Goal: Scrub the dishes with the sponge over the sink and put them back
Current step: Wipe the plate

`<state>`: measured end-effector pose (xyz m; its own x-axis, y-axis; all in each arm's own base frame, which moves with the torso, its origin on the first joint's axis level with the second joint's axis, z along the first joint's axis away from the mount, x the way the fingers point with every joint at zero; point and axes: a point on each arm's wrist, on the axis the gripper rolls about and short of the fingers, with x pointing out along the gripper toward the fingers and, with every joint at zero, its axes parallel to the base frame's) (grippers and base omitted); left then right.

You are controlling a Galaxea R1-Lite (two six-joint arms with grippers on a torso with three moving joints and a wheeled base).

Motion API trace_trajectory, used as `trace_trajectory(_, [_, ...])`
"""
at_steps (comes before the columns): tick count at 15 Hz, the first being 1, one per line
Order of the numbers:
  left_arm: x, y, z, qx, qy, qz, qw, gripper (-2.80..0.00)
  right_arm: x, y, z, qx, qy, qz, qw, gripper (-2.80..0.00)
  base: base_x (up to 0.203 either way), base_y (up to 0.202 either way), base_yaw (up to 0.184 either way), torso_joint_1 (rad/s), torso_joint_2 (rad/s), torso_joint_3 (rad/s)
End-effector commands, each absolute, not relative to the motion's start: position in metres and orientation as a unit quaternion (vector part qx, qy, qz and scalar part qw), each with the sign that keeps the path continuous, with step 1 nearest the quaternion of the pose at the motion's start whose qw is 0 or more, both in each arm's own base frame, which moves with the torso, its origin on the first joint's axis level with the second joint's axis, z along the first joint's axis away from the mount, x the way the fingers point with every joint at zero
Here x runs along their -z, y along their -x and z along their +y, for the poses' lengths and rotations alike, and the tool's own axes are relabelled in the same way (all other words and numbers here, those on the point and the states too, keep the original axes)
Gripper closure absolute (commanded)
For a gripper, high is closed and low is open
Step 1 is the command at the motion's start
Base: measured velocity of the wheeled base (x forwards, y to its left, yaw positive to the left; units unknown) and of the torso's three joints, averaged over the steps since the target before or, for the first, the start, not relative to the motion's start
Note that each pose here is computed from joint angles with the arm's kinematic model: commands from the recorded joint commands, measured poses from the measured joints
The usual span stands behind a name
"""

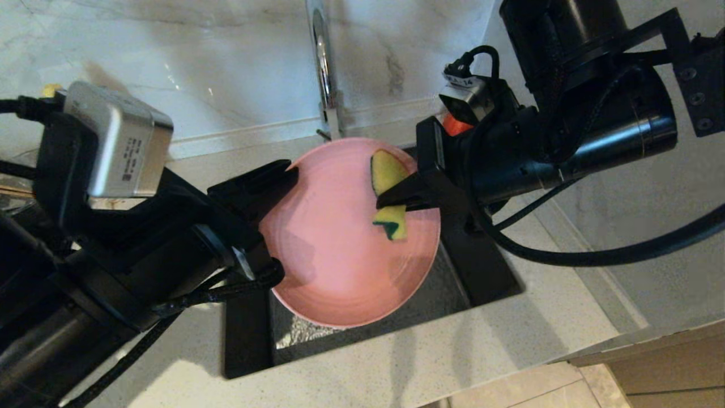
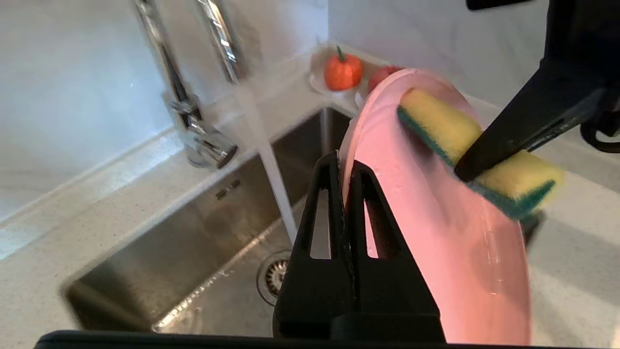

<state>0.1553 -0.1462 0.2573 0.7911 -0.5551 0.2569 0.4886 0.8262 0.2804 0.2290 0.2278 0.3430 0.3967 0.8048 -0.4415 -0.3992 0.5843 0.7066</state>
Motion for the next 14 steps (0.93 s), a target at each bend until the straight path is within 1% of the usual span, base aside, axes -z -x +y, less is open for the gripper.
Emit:
trace_trajectory(1, [-0.267, -0.149, -0.14, 0.272, -0.088, -0.185, 0.94, 0.0, -0.343, -0.233, 0.22, -0.366, -0.26, 0.399, 0.799, 0.0, 0.0, 0.0, 0.0, 0.0, 0.0, 0.0])
trace_trajectory(5, [-0.283, -0.152, -0.142, 0.264, -0.063, -0.202, 0.941, 0.0, -0.338, -0.233, 0.215, -0.348, -0.255, 0.423, 0.797, 0.0, 0.0, 0.0, 0.0, 0.0, 0.0, 0.0])
trace_trajectory(8, [-0.288, -0.16, -0.146, 0.26, -0.053, -0.201, 0.943, 0.0, -0.334, -0.225, 0.223, -0.356, -0.244, 0.439, 0.788, 0.0, 0.0, 0.0, 0.0, 0.0, 0.0, 0.0])
trace_trajectory(14, [-0.272, -0.174, -0.16, 0.266, -0.068, -0.174, 0.946, 0.0, -0.328, -0.208, 0.251, -0.392, -0.221, 0.454, 0.769, 0.0, 0.0, 0.0, 0.0, 0.0, 0.0, 0.0])
